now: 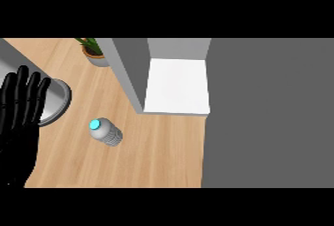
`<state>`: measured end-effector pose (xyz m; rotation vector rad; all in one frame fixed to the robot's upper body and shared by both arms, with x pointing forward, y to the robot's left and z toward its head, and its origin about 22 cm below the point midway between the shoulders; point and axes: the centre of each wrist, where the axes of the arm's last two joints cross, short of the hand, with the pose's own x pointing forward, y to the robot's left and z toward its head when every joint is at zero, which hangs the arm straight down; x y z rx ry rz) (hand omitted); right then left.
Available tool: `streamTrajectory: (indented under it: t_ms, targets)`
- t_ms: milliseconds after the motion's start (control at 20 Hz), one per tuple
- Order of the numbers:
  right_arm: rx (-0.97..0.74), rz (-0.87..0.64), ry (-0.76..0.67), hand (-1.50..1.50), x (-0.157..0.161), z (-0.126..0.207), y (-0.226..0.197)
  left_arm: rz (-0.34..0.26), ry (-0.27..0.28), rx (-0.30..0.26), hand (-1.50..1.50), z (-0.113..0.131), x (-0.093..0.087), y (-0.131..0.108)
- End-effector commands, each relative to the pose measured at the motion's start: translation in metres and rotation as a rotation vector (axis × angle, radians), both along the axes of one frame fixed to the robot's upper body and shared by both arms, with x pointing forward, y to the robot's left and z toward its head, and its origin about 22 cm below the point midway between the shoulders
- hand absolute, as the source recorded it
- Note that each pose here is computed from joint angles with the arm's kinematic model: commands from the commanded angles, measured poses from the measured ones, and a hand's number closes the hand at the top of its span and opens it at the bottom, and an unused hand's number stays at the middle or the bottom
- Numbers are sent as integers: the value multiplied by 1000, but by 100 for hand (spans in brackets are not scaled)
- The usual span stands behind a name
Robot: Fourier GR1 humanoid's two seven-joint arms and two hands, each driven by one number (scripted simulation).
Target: Pick up the bottled water, place it into the cabinet and close the cabinet
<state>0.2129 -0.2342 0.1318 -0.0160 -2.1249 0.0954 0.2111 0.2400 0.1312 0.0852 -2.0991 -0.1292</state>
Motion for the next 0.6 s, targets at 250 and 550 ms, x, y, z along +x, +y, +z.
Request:
streamTrajectory:
  t_ms: [250, 550]
  targets:
    - [-46, 34, 15, -150, -24, 0, -5, 566, -42, -71, -150, -12, -17, -9]
    - [18, 275, 129, -150, -58, 7, 17, 683, 61, -384, -150, -3, -27, -40]
